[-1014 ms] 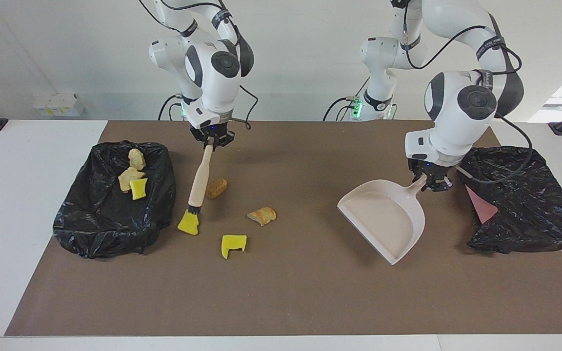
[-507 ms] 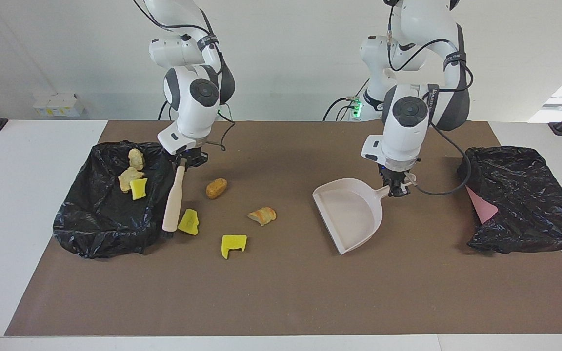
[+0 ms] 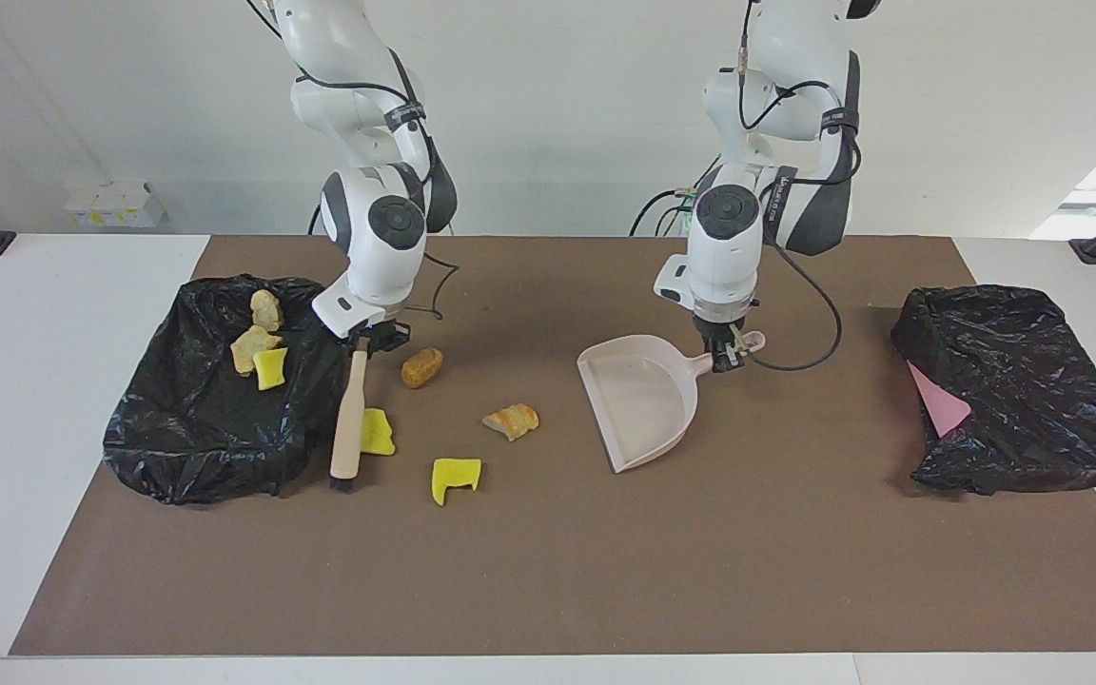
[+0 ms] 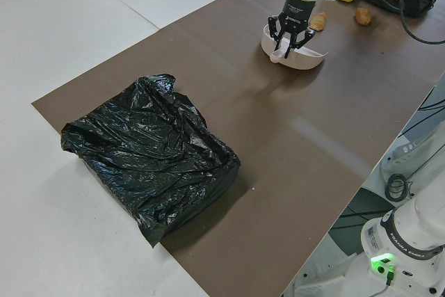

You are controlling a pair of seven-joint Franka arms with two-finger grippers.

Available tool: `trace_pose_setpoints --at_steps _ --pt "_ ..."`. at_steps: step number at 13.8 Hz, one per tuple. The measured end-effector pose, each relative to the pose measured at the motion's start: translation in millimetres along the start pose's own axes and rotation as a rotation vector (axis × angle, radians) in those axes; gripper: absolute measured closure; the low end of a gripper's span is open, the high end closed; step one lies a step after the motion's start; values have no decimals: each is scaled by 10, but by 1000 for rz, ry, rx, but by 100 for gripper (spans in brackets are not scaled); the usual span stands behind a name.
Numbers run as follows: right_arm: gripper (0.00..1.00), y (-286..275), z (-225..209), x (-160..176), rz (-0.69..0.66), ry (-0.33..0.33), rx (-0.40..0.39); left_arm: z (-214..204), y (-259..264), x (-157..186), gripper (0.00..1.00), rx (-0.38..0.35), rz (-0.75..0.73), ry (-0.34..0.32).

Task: Sweep and dump trash in bin
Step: 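Sweep the pieces toward the dustpan with the right gripper's brush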

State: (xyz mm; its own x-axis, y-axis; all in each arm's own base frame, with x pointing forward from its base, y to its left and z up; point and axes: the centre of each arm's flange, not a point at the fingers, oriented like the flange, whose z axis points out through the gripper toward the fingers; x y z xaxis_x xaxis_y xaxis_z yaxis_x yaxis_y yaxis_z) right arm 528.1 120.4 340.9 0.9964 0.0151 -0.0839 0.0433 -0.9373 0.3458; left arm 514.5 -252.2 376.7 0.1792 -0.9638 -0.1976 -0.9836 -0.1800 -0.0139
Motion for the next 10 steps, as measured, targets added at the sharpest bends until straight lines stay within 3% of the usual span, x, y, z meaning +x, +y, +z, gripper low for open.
trace_pose_setpoints --at_steps 6,10 --pt "74 -542 -373 321 -6 6 112 1 277 205 69 22 -27 19" --pt "74 -1067 -442 196 -114 -9 162 15 384 315 69 18 -63 33"
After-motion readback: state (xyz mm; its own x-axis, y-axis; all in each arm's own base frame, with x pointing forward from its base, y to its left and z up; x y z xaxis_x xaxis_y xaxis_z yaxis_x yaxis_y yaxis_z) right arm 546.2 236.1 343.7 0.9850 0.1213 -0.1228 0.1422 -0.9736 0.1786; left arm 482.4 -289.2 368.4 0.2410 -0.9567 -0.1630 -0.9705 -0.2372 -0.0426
